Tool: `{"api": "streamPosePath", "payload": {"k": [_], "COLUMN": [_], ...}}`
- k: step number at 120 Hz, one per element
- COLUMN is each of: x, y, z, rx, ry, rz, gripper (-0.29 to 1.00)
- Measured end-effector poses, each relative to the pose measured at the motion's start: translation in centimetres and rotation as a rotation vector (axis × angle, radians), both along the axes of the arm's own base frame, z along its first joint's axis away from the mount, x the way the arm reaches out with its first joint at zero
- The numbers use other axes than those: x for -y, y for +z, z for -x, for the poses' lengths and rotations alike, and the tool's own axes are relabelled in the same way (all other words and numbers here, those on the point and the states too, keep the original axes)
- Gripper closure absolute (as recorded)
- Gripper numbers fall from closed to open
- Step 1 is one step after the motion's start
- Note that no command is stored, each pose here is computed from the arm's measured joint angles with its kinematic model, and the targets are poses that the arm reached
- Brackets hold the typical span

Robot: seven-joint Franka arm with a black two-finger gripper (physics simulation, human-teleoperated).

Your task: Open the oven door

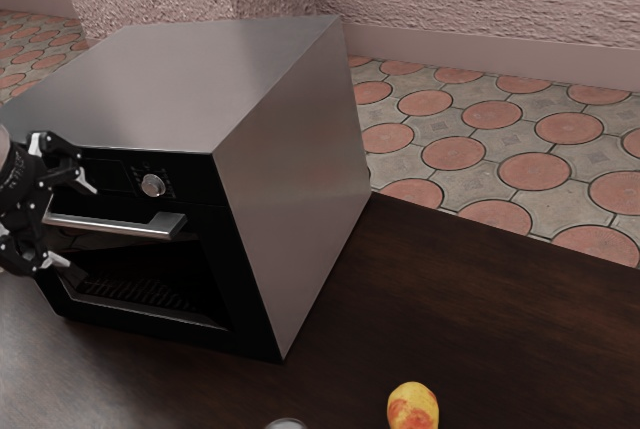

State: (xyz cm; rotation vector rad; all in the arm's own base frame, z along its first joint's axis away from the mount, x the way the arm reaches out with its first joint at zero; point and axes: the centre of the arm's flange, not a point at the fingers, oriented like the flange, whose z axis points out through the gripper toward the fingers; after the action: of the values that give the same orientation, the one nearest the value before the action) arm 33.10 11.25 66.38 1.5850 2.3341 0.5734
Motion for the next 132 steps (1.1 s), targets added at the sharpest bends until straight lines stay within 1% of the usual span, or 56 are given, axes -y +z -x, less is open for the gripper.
{"api": "streamPosePath", "payload": {"k": [28, 39, 93, 112, 123, 132], "x": [-0.2, -0.6, -1.4, -1.6, -2.4, -3.9], "y": [-1.5, -2.5, -4.4, -5.4, -6.4, -7.6], "z": [-0.2, 0.0, 0.1, 3.7, 6.3, 8.8], "rx": [-0.015, -0.022, -0.022, 0.020, 0.042, 0.062], "ry": [-0.015, -0.014, -0.021, -0.002, 0.042, 0.096], "rz": [0.002, 0.012, 0.030, 0.043, 0.050, 0.077], "gripper": [0.00, 0.00, 0.00, 0.00, 0.00, 0.00]}}
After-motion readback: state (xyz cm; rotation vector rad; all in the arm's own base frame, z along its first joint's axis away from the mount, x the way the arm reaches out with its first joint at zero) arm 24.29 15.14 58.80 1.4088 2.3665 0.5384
